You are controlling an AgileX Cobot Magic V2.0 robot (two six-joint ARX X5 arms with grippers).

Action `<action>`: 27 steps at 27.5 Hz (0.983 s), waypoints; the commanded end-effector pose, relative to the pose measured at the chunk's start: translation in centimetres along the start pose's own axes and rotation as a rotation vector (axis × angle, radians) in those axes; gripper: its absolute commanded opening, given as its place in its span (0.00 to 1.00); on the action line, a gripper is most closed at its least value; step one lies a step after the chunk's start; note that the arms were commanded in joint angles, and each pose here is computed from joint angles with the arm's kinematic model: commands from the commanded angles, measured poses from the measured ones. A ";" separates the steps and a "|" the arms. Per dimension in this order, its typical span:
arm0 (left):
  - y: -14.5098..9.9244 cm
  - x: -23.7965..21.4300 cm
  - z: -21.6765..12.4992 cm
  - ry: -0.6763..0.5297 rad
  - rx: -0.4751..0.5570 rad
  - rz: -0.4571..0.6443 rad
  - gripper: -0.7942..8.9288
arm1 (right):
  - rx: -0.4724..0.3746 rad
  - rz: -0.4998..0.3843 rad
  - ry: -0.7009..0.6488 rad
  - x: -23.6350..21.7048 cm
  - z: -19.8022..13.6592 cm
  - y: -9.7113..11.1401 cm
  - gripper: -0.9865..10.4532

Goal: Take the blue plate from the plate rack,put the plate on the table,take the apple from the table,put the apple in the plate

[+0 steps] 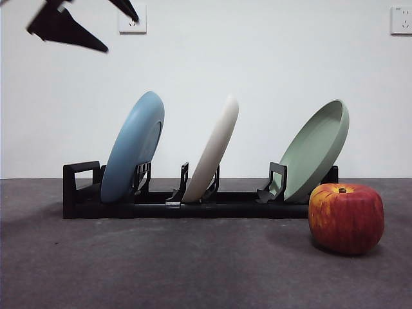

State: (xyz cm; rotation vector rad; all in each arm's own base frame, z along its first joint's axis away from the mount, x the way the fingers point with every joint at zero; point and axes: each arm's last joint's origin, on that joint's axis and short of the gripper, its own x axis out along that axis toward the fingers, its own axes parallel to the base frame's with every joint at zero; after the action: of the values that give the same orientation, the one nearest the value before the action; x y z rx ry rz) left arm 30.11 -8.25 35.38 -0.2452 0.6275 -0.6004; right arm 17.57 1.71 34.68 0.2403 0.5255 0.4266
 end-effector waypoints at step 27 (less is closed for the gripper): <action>1.6 9.5 -1.5 0.214 0.027 0.027 0.07 | -0.011 0.002 -0.006 -0.1 0.1 0.1 0.44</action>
State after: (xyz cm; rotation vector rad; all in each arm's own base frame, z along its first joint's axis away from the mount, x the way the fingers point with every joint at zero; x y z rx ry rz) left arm 36.05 -12.54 29.12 -0.1592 0.8308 -0.6042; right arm 17.57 1.71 34.68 0.2403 0.5255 0.4266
